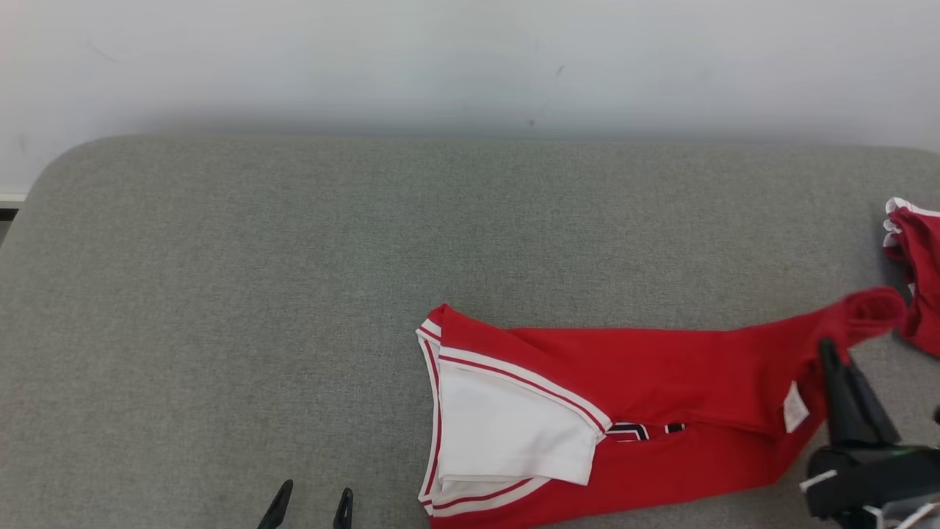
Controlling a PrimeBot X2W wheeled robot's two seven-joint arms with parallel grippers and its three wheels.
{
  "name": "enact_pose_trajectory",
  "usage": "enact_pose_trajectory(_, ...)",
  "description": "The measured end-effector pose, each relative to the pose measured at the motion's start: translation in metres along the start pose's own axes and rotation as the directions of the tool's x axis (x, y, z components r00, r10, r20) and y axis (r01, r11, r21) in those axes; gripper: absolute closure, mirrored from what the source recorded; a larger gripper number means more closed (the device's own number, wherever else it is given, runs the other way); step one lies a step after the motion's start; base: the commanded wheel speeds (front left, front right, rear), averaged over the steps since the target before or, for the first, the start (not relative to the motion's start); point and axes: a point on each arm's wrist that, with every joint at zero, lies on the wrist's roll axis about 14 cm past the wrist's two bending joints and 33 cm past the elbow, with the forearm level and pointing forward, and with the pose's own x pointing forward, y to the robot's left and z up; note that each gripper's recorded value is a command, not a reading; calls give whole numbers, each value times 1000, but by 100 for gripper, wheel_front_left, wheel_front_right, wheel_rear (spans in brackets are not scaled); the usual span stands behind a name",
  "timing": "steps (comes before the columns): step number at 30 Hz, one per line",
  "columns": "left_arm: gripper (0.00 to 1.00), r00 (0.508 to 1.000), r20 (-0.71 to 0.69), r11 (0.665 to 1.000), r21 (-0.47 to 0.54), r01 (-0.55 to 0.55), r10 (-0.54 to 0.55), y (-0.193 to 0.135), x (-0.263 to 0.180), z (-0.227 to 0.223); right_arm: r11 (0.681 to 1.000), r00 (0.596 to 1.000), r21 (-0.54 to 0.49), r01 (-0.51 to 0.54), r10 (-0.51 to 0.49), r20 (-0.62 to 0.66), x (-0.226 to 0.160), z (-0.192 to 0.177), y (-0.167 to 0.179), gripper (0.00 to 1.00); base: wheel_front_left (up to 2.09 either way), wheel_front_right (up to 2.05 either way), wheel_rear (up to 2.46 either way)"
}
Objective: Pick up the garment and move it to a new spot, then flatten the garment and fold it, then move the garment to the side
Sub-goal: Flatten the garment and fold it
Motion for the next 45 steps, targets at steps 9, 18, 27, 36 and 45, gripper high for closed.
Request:
enact_pose_trajectory(9,0,1000,7,1000,-1,-23,23,4,-7,1,963,963,11,-268,269,-18,21,1,104,100,0,0,0)
enact_pose_trajectory(18,0,998,12,998,-7,-67,67,13,-12,2,900,896,110,-422,432,-103,21,-38,182,100,0,0,0)
enact_pose_trajectory(27,0,994,11,994,-7,-105,105,22,-18,1,839,814,209,-503,541,-213,1,-87,234,100,0,0,0)
enact_pose_trajectory(36,0,994,11,994,-12,-104,104,21,-18,0,817,763,245,-522,576,-295,-9,-119,254,100,0,0,0)
enact_pose_trajectory(45,0,994,12,994,-11,-109,110,23,-18,0,817,748,264,-512,576,-330,-16,-134,256,1,0,0,0)
